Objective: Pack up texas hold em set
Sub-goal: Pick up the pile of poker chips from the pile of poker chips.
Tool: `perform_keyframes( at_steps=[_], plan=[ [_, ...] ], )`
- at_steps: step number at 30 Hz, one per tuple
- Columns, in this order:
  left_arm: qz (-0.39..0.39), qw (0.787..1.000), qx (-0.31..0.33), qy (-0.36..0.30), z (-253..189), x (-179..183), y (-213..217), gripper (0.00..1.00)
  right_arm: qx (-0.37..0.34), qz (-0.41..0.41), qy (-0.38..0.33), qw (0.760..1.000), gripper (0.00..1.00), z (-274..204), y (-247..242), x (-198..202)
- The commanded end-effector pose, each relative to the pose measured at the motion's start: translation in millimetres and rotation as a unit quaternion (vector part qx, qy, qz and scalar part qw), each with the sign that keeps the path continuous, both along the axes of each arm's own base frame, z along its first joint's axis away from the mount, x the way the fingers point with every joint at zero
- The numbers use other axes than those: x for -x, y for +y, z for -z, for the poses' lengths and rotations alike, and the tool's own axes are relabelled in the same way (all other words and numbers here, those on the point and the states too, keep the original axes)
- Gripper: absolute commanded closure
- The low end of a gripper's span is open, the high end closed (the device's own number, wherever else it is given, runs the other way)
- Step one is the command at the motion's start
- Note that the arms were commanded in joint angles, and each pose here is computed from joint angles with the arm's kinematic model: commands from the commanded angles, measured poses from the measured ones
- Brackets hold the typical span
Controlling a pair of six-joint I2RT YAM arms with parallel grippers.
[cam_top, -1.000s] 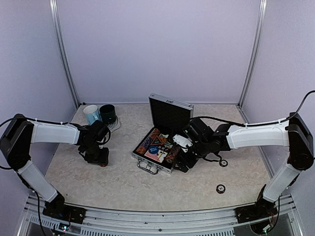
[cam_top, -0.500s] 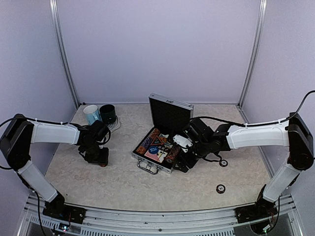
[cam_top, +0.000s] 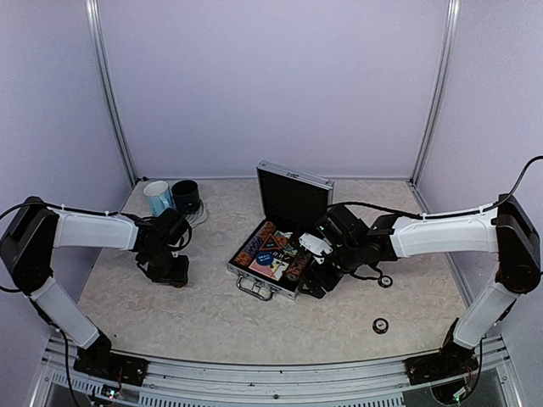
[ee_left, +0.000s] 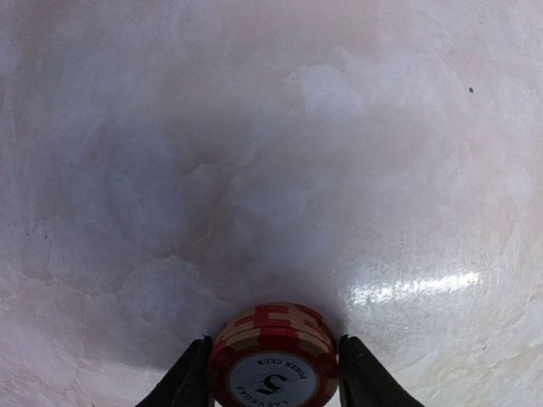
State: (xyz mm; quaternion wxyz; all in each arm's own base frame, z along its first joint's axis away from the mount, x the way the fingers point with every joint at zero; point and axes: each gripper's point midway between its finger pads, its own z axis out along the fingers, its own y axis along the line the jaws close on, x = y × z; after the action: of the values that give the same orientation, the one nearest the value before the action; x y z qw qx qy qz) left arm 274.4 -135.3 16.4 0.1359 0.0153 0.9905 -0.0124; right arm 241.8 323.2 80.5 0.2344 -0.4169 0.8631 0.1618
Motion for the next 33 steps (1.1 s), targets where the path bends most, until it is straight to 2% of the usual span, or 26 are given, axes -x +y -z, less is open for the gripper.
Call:
perform_keyframes(
  at_steps=[1, 12, 22, 33],
  plan=[
    [0.002, 1.0, 0.0, 0.003, 4, 3, -2, 0.52, 0.008, 0.007, 0.008, 1.0, 0.16, 10, -4, -1],
    [0.003, 1.0, -0.003, -0.009, -2, 0, -2, 0.59, 0.011, 0.03, -0.007, 0.999, 0.16, 1, -11, -10],
    [0.003, 0.999, 0.001, -0.04, -26, -5, -4, 0.6, -0.017, 0.061, -0.041, 0.997, 0.16, -27, -17, -26],
    [0.026, 0.998, 0.003, -0.056, -39, -7, -20, 0.61, -0.058, 0.046, -0.029, 0.997, 0.16, -37, 2, -26]
  ],
)
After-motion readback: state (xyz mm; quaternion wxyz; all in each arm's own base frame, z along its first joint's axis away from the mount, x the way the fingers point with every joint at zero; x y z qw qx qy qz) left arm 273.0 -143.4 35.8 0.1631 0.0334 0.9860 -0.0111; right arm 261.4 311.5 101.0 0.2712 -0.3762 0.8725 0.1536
